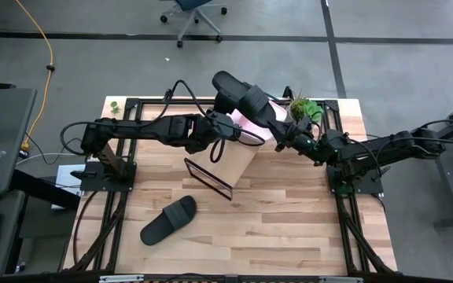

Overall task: Pick and place slides into the shelf
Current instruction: Put the right black slide on the shelf

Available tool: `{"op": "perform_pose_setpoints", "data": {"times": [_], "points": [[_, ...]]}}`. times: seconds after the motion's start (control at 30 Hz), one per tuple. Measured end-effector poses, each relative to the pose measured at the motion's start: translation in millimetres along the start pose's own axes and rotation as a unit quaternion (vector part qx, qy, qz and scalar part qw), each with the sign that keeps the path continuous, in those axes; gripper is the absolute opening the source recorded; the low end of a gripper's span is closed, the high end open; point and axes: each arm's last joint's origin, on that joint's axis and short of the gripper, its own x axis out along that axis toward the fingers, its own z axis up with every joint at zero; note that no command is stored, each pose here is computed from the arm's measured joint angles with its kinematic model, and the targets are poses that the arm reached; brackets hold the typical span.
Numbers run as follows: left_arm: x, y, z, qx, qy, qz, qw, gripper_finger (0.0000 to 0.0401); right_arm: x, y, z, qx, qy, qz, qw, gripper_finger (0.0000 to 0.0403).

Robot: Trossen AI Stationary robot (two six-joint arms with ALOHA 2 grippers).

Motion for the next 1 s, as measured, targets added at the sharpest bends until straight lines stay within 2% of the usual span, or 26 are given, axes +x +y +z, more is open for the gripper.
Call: {"op": "perform_pose_setpoints", "data": {"times": [0.4,0.53,0.77,1.0], "points": [[-3,4,-6,0.01,0.02,0.009,1.0,0.0217,0,0,1,-0.013,-0.023,-0.002,1.0,0.0032],[-8,10,-14,0.004,0.026,0.019,0.999,0.0246,0,0,2,-0.022,-0.029,-0.003,0.999,0.0032],[-20,23,-34,-0.019,0.045,0.036,0.998,0.0248,-1,-1,2,-0.042,-0.023,-0.011,0.999,0.0032],[-46,40,-71,-0.125,0.032,0.06,0.99,0.0219,-9,-8,3,-0.091,0.035,-0.077,0.992,0.0032]]}}
